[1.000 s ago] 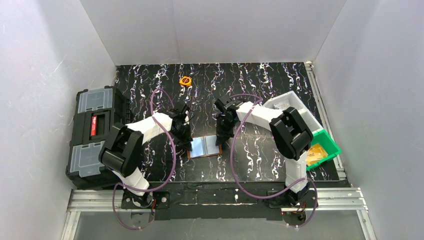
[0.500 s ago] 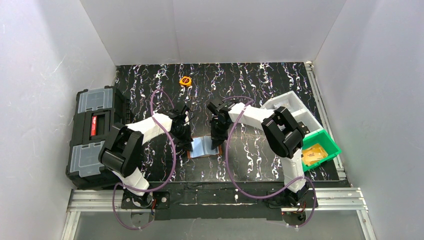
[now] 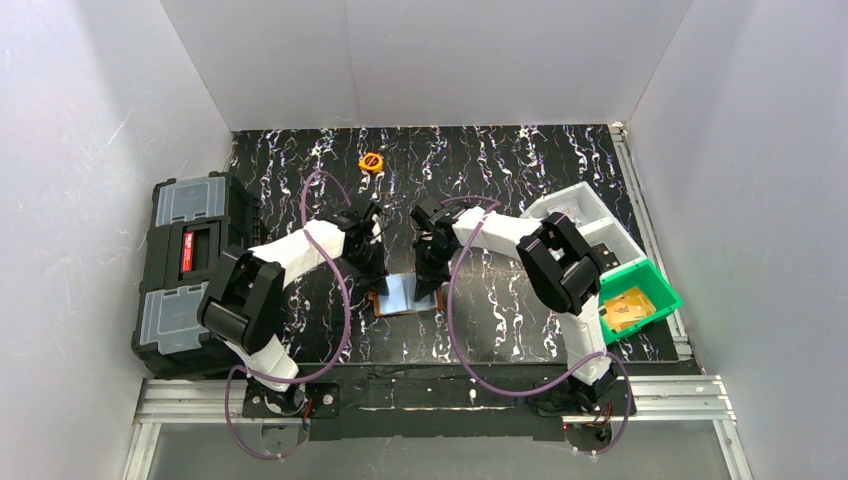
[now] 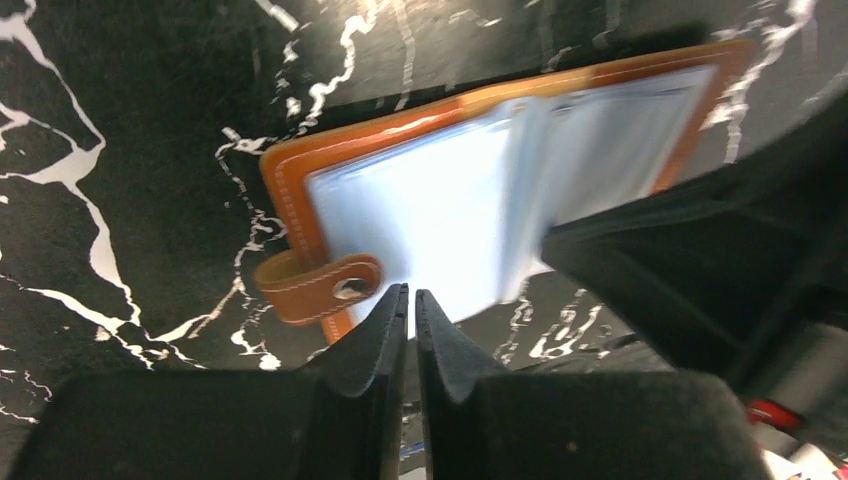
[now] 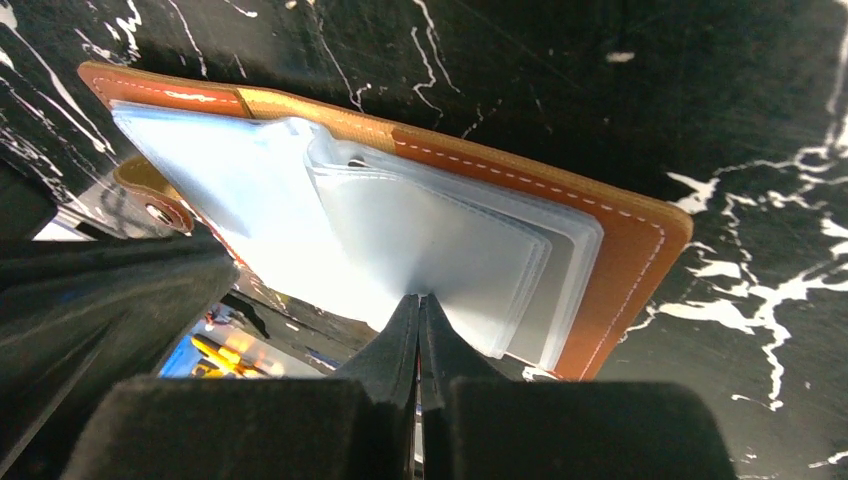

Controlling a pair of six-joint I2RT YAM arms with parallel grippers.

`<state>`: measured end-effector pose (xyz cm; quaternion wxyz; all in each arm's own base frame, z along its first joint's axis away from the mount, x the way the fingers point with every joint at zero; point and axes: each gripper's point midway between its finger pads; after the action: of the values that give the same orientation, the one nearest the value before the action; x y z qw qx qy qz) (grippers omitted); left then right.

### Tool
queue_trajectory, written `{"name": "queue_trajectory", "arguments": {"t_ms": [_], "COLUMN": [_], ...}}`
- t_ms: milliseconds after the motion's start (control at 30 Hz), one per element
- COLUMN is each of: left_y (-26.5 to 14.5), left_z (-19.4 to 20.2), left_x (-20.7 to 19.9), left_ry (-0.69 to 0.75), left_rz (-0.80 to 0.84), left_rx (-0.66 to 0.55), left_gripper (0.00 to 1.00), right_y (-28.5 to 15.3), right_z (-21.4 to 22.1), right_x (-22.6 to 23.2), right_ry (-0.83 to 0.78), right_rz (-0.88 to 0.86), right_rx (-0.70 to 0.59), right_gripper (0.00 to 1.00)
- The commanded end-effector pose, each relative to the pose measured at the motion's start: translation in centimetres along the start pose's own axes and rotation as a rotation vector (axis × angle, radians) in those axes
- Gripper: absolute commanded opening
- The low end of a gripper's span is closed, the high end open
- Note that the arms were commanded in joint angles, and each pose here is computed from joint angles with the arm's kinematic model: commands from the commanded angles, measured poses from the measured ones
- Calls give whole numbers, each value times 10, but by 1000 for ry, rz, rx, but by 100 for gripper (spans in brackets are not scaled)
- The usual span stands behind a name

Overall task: Take the credit cards out of the card holder
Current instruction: Remove the credit card from the card holder.

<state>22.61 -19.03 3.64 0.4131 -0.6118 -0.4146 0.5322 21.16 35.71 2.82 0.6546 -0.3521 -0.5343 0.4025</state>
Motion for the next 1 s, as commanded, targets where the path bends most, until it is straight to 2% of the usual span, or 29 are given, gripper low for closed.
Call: {"name": "queue_trajectory", "arguments": {"t_ms": [0, 133, 300, 533, 767, 967], "left_y": [-31, -36, -17, 4, 24, 36], "left_z": [-16, -21, -19, -18, -5, 5], "left_x": [-25, -42, -52, -62, -40, -15], "left_ry": [54, 63, 42, 17, -3, -5], "left_rz": [69, 124, 176, 253, 166, 53], "left_rx": [-48, -48, -2, 13, 52, 83], "left_gripper": [11, 15, 9, 7, 0, 0], "right_y": [13, 14, 16, 17, 15, 1], "right_z": [-5, -5, -6, -5, -8, -13], "right_x": [-6, -8, -10, -12, -12, -8], "right_ry": [21, 41, 62, 71, 70, 45], "right_rz": [-13, -30, -43, -48, -47, -40], "right_rx": [8, 17, 27, 33, 24, -17], "right_gripper": [1, 1, 1, 1, 1, 2]}}
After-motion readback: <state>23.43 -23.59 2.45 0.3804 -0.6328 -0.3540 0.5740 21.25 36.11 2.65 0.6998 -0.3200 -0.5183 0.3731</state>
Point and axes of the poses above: each gripper's point midway between its finger pads, its own y axis out along the fingers, its own x axis along the line the jaws close on, z = x × y, and after that the axes turned 9 degrees about y, right-handed
